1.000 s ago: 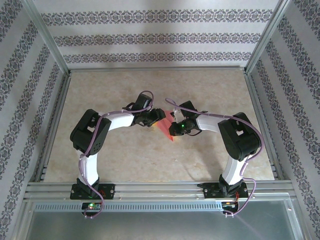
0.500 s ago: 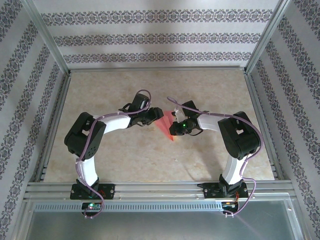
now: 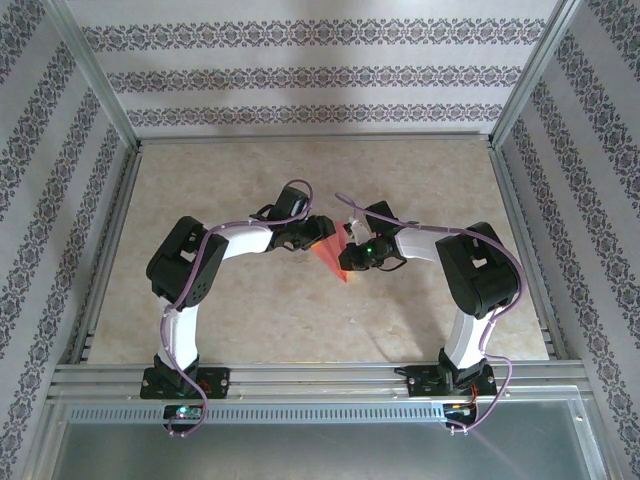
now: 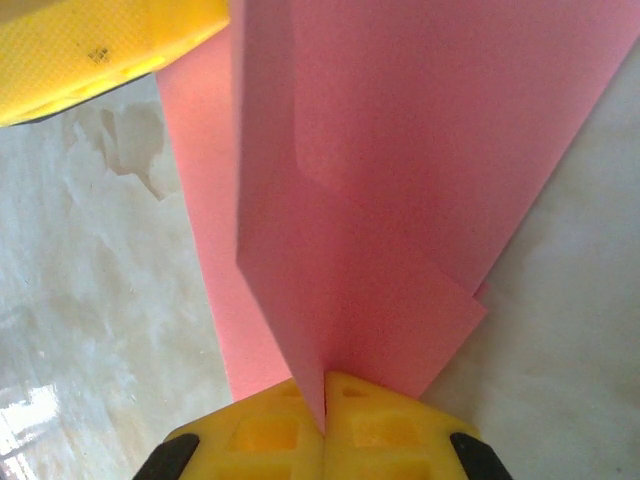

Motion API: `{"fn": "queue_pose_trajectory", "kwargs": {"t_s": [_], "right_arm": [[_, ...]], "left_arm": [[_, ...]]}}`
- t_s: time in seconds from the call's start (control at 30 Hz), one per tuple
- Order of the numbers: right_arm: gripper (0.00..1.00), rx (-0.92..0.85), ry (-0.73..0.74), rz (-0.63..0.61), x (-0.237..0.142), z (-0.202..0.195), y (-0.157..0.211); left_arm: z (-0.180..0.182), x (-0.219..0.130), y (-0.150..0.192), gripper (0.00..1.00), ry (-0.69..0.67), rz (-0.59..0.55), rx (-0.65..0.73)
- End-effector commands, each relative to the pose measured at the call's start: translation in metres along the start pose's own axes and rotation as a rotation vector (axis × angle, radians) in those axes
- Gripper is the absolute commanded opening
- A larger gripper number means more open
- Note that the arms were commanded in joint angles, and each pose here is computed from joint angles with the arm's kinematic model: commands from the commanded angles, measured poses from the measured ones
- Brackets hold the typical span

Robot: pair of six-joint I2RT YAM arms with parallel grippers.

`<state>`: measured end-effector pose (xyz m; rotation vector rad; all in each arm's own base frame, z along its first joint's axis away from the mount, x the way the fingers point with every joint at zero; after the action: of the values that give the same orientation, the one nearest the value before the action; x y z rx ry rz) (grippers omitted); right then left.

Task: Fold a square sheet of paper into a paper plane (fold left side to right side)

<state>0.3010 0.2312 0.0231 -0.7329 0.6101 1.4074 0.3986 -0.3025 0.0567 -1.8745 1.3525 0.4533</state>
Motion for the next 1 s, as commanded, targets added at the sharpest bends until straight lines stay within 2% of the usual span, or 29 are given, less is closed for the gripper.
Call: {"fn": "queue_pose_trajectory", "kwargs": {"t_s": [0.0, 0.5, 0.8, 0.97], "right_arm": [[0.06, 0.061, 0.094, 0.062, 0.01, -0.033, 0.021], [0.09, 0.058, 0.071, 0.054, 0.007, -0.025, 0.016], [0.14, 0.05, 0.019, 0.047, 0.001, -0.008, 0.01], [0.21, 0.042, -0.006, 0.037, -0.004, 0.0, 0.007]], "left_arm": [[0.0, 0.008, 0.006, 0.48, -0.005, 0.036, 0.02], [0.028, 0.018, 0.025, 0.48, -0.122, 0.128, 0.015], [0.042, 0.016, 0.033, 0.48, -0.182, 0.152, 0.009], [0.045, 0.017, 0.036, 0.48, -0.191, 0.157, 0.003]]}}
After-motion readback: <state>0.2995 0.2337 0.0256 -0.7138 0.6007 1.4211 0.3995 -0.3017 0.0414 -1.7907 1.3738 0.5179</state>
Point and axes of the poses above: each hand's point on the last joint's axis, 136 mm out from that joint toward the fingers, its own x axis out along the fingers, its own z axis along the line the jaws close on, y = z × x, the point moved 1 cm from there along -x, back along the fingers, and after that the axes turned 15 degrees about x, right-handed, at the moved point
